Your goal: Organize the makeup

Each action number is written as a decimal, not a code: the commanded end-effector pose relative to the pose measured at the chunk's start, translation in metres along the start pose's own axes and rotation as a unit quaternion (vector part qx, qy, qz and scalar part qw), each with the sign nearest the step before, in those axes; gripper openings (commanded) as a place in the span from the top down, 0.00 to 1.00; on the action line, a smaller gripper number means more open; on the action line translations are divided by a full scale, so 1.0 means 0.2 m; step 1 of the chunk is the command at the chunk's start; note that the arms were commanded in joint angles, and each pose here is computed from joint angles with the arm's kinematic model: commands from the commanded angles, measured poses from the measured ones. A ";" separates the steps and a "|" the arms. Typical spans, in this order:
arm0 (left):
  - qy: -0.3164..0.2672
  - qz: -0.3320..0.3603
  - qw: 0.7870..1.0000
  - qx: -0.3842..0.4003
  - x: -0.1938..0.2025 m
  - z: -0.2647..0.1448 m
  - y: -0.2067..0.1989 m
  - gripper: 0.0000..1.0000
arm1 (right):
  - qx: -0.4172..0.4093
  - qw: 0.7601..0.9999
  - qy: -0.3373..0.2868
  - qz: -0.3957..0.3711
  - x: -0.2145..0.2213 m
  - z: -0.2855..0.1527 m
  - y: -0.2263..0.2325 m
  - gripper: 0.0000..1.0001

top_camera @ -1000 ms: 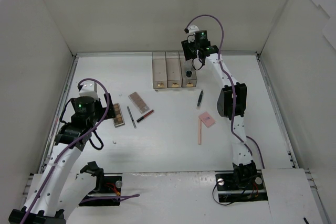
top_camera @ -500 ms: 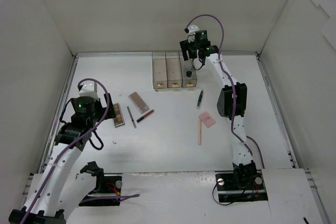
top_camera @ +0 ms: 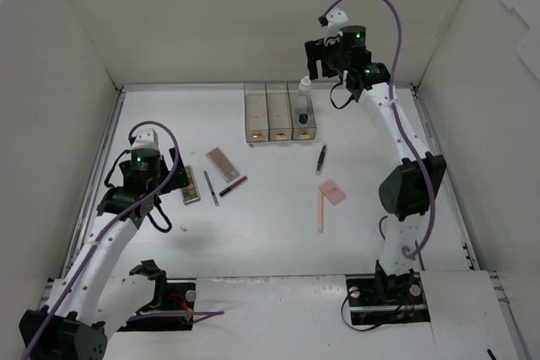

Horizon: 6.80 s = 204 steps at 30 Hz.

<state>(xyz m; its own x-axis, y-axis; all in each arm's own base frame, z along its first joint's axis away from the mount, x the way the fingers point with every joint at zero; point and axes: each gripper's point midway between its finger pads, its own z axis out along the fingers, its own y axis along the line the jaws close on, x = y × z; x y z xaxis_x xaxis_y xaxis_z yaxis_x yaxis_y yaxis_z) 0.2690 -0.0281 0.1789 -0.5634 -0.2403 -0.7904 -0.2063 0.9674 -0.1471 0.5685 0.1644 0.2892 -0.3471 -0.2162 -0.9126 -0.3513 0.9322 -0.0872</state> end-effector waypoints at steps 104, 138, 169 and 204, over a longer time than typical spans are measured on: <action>0.071 -0.040 0.996 0.034 0.04 0.08 -0.04 0.01 | 0.010 0.990 0.052 0.135 0.42 0.39 0.57 0.35; 0.307 -0.047 0.943 -0.116 0.40 0.72 0.00 0.52 | -0.031 0.987 -0.009 0.160 0.45 -0.53 0.46 0.31; 0.013 -0.013 0.876 0.481 -0.85 0.61 -1.76 0.90 | 0.083 0.979 0.046 0.181 0.92 -1.14 0.12 0.31; -0.006 -0.051 0.897 0.439 -0.73 0.92 -1.84 0.31 | 0.087 0.974 0.113 0.176 1.15 -1.19 0.14 0.30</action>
<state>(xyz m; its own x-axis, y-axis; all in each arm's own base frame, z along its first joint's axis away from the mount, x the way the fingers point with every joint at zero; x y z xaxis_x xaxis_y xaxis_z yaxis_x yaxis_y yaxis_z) 0.5732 -0.3299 0.1505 -0.6945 -0.2849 -0.6607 0.3408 0.6785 -0.6507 0.2668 0.0744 0.1720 -0.6144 0.0731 -0.7856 -0.0474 0.9905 0.1292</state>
